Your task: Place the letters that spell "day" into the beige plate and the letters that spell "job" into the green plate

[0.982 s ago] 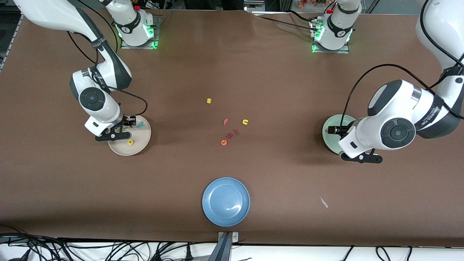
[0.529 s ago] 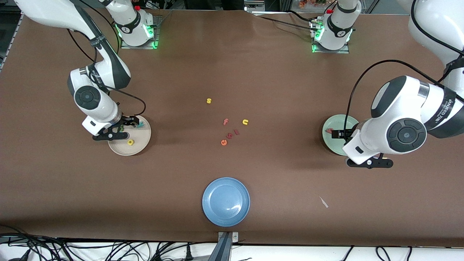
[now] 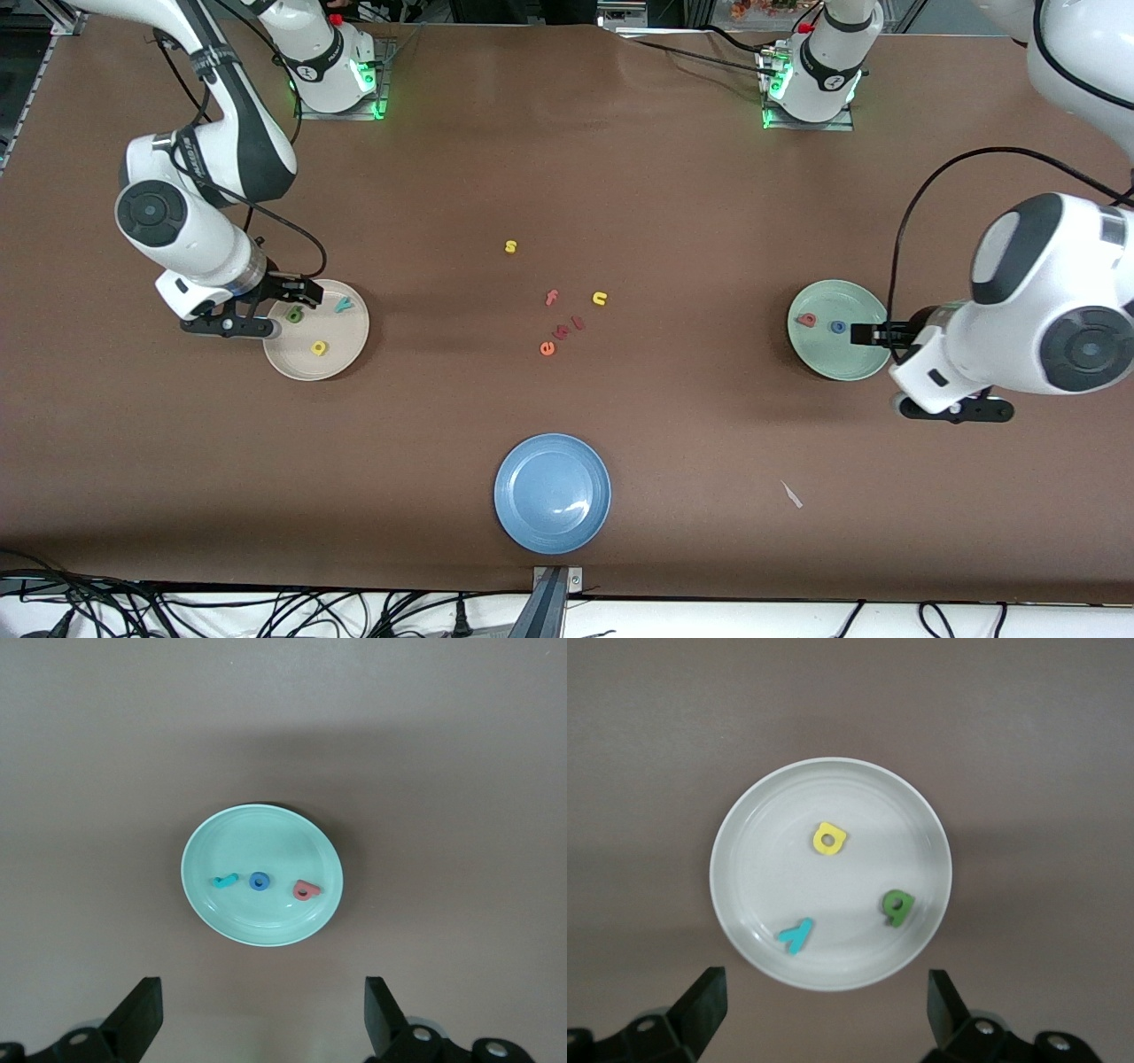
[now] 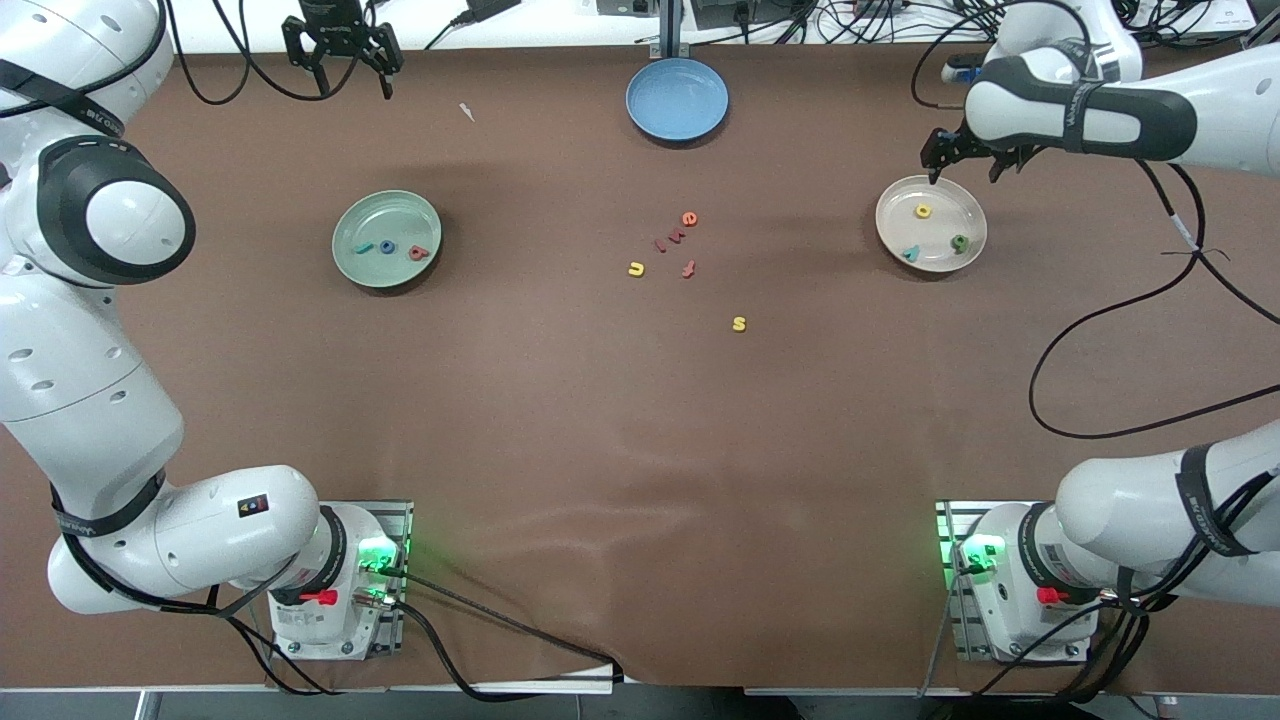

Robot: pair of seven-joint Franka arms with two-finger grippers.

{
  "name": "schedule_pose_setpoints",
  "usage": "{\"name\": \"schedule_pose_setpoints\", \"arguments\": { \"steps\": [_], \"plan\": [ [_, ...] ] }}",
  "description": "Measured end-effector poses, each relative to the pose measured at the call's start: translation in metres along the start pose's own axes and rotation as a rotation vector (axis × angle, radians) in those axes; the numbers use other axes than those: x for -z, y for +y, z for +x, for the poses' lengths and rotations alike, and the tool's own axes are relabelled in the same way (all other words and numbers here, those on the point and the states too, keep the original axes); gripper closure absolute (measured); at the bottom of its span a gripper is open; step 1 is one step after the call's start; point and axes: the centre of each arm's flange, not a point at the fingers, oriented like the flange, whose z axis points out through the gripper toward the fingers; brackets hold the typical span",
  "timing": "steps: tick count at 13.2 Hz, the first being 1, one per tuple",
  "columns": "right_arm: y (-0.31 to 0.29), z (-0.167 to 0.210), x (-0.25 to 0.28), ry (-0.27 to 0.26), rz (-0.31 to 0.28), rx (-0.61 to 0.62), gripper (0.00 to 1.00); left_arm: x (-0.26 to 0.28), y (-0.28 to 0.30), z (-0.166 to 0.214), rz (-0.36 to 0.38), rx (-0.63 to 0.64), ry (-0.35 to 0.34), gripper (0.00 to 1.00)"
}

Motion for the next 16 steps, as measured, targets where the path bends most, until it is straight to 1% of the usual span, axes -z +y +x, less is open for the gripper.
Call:
{"name": "schedule_pose_setpoints", "arguments": {
  "steps": [2, 3, 5, 6, 8, 11, 12, 14, 16],
  "plan": [
    [0.0, -0.004, 0.031, -0.03, 0.03, 0.014, 0.0, 0.008, -0.02, -0.001, -0.074, 0.022, -0.007, 0.0],
    [0.002, -0.004, 0.049, -0.043, 0.036, 0.025, 0.0, 0.016, -0.031, -0.005, -0.109, 0.021, -0.001, 0.0],
    [0.006, -0.005, 0.088, -0.052, 0.026, 0.029, 0.0, 0.039, -0.054, -0.017, -0.159, 0.017, 0.036, 0.0],
    [0.008, -0.006, 0.108, -0.051, 0.018, 0.028, 0.0, 0.049, -0.061, -0.023, -0.169, 0.02, 0.056, 0.0],
    [0.012, -0.014, 0.142, -0.054, 0.003, 0.037, 0.0, 0.055, -0.055, -0.026, -0.155, 0.023, 0.111, 0.0],
    [0.033, -0.024, 0.19, -0.069, -0.013, 0.079, 0.0, 0.047, -0.043, -0.032, -0.134, 0.032, 0.238, 0.0],
    [0.044, -0.025, 0.204, -0.068, -0.012, 0.092, 0.0, 0.041, -0.045, -0.038, -0.131, 0.04, 0.262, 0.0],
    [0.069, -0.024, 0.222, -0.062, -0.001, 0.117, 0.0, 0.039, -0.05, -0.051, -0.125, 0.051, 0.274, 0.0],
    [0.087, -0.022, 0.224, -0.063, 0.013, 0.128, 0.0, 0.044, -0.051, -0.058, -0.124, 0.053, 0.283, 0.0]
  ]
}}
